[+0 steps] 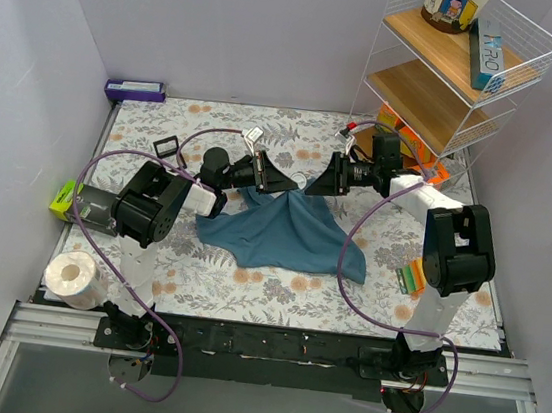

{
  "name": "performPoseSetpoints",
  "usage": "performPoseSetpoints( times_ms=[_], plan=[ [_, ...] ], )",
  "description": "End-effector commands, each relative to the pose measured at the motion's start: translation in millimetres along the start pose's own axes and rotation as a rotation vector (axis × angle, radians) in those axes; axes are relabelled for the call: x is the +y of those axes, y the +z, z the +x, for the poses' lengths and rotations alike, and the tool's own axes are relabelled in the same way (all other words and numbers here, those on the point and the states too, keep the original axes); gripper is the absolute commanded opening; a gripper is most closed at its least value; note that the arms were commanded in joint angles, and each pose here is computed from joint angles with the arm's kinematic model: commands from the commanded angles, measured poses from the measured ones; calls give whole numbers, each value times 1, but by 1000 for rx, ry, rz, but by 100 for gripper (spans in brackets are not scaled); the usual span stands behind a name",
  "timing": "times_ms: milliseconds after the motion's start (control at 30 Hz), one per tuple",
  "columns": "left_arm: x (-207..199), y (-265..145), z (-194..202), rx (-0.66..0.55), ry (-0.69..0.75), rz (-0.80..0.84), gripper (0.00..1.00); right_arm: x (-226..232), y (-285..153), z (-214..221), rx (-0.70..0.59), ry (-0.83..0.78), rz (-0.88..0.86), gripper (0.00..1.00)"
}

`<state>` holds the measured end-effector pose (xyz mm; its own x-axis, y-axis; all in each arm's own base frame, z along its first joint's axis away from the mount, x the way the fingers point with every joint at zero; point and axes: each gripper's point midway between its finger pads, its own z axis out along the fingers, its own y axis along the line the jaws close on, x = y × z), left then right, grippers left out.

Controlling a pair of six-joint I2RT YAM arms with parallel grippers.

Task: Remove the brooch from the garment

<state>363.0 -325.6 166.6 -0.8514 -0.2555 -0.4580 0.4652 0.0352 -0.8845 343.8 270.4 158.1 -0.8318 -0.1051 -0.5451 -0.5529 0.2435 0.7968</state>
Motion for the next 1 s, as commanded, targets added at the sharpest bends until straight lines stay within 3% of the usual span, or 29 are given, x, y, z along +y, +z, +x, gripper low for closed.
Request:
performPoseSetpoints(
  times_ms=[0,533,767,967],
  plan=[
    [-3,1,-5,-11,20,14,0,20,1,-19,-16,-66,-76,39],
    [-5,4,-9,-11,22,25,0,12,10,-24,-2,-50,-77,31],
    [-17,5,-22,-27,59,44,0,7,9,-19,11,-27,-44,38],
    [-13,3,-17,-19,43,36,0,3,12,-24,7,-28,-25,38]
  ],
)
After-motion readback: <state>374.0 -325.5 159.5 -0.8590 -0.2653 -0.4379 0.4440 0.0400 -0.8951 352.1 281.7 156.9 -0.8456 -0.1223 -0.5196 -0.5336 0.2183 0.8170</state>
